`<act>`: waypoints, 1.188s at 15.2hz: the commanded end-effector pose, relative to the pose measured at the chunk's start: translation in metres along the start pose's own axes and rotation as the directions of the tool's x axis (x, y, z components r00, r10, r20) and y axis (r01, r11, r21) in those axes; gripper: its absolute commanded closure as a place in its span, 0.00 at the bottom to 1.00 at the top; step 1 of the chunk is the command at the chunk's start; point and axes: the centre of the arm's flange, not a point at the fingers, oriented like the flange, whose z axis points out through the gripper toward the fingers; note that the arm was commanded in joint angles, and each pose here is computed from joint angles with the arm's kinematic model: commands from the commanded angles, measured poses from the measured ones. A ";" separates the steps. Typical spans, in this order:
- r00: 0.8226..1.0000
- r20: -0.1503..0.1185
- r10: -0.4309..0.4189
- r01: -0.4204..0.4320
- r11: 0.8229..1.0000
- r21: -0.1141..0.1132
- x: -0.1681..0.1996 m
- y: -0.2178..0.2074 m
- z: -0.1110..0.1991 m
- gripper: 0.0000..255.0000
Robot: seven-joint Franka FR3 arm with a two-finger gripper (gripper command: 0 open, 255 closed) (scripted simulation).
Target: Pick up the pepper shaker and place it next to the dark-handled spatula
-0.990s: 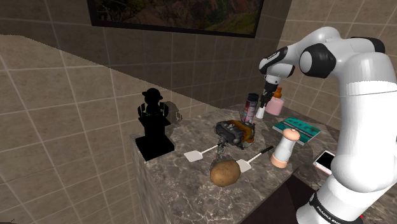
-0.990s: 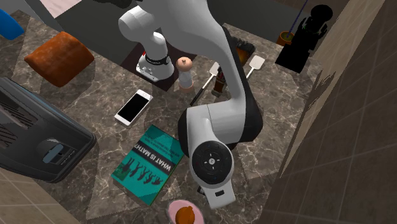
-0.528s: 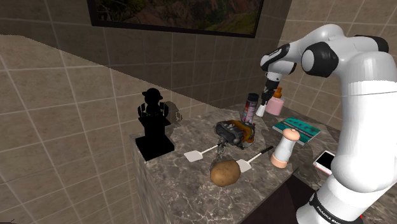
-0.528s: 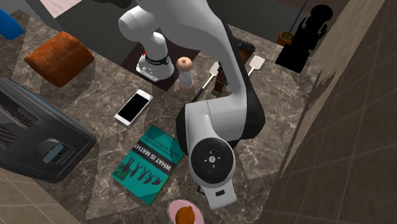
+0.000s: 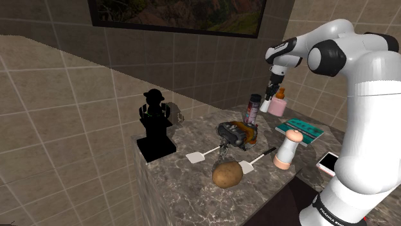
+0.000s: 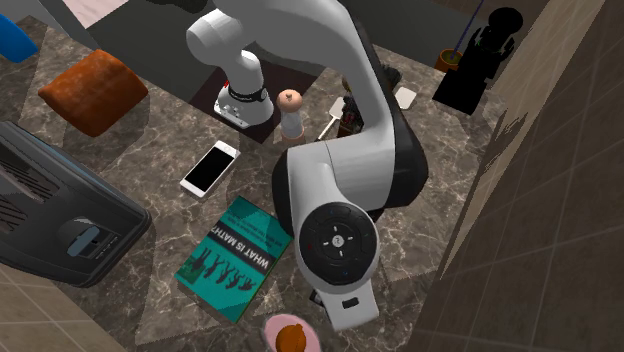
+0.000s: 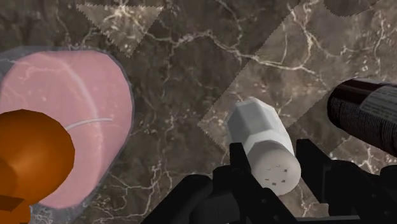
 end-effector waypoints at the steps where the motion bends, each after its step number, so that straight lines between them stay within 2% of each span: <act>1: 1.000 0.000 0.000 0.000 1.000 0.000 0.000 -0.001 -0.011 1.00; 18: 1.000 0.000 0.000 0.000 1.000 0.000 0.001 -0.010 -0.100 1.00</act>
